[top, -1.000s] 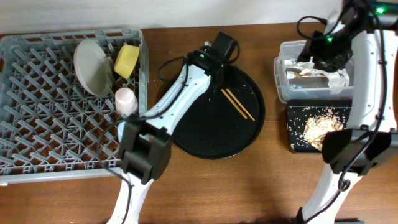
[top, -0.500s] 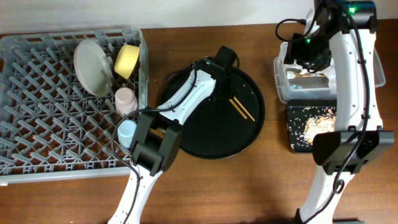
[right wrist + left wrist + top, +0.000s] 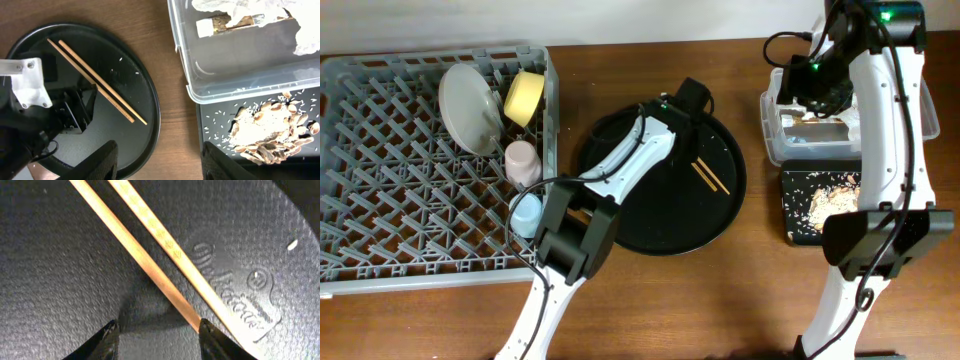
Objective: Sort waste into correct bins and load items into the dishwasher rack
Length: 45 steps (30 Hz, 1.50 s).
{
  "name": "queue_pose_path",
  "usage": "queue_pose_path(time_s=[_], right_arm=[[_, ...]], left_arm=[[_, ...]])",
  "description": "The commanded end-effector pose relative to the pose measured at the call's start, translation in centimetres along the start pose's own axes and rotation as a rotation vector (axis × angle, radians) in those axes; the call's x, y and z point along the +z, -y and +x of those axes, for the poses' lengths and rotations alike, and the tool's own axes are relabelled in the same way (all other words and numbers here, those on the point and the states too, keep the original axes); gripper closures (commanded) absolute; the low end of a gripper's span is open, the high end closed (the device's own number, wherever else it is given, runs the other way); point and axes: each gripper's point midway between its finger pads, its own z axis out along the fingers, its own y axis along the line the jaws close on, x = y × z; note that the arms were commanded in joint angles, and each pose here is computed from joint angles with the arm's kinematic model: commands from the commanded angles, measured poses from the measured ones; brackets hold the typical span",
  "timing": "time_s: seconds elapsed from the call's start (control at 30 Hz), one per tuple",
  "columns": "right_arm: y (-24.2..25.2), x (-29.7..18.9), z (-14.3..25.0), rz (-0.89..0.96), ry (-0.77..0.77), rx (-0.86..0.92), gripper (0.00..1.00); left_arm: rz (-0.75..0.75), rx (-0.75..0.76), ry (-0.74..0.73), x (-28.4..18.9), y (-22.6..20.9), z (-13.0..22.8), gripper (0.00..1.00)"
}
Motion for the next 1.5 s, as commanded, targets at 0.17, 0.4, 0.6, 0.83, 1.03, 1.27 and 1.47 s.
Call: queue_pose_path(time_s=[0.17, 0.4, 0.6, 0.83, 1.03, 1.27, 1.47], right_arm=[[-0.6, 0.5, 0.5, 0.018, -0.02, -0.025, 0.44], [-3.6, 2.9, 1.3, 0.005, -0.045, -0.093, 0.44], [-6.6, 7.9, 2.4, -0.066, -0.087, -0.127, 0.79], [-10.7, 14.4, 4.3, -0.099, -0.061, -0.216, 0.94], [-10.3, 17.8, 5.3, -0.016, -0.025, -0.257, 0.96], [-8.9, 20.5, 6.4, 0.024, -0.021, -0.264, 0.95], [-7.9, 22.3, 7.9, 0.042, -0.046, -0.263, 0.94]], left_arm=[[-0.135, 0.117, -0.038, 1.5, -1.8, 1.7, 0.5], [-0.184, 0.023, -0.032, -4.3, -5.1, -1.6, 0.48], [-0.143, -0.185, 0.049, -15.6, -13.4, -7.1, 0.43], [-0.078, -0.346, 0.053, -19.2, -20.0, -8.0, 0.43], [-0.091, -0.325, 0.044, -19.3, -20.6, -7.8, 0.43], [-0.091, -0.325, 0.045, -19.3, -20.6, -7.8, 0.43], [-0.091, -0.325, 0.045, -19.3, -20.6, -7.8, 0.43]])
